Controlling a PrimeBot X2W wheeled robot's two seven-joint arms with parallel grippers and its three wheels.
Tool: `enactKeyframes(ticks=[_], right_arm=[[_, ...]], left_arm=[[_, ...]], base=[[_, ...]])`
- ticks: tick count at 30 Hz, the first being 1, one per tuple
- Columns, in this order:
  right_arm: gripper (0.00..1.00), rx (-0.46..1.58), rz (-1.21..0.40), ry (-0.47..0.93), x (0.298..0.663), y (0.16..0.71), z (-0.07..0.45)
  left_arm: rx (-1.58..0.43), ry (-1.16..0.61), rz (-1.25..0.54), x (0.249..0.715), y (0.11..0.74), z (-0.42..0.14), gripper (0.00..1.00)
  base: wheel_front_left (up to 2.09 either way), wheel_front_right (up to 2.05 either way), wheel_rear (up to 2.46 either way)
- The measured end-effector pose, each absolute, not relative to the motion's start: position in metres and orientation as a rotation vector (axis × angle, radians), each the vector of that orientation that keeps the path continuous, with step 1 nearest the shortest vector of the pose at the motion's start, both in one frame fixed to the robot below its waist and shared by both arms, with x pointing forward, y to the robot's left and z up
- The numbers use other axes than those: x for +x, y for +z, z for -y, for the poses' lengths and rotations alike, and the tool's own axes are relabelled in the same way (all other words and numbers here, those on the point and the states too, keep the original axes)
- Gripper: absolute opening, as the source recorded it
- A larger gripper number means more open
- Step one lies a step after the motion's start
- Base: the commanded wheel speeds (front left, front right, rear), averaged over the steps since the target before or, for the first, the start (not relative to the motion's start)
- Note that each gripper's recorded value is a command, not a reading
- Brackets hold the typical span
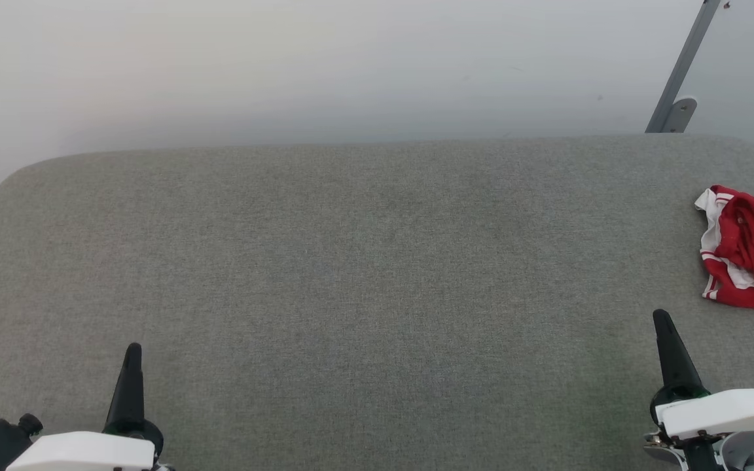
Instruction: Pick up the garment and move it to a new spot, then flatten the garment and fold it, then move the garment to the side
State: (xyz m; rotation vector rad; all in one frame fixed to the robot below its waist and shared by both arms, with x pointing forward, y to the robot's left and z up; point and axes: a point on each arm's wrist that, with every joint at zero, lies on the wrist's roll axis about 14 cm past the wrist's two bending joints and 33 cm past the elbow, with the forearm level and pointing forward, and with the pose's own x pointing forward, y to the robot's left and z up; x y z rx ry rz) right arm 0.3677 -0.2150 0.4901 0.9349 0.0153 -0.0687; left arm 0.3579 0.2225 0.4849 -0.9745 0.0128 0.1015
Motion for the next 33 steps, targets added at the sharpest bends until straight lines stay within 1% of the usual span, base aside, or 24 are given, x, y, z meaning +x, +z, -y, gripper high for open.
enactKeyframes(ticks=[33], right_arm=[[0.00, 1.269, -0.018, -0.057, 0.378, 0.494, 0.209]], left_arm=[[-1.293, 0.070, -0.015, 0.374, 0.492, -0.211, 0.00]], base=[[0.00, 0.00, 0.00]])
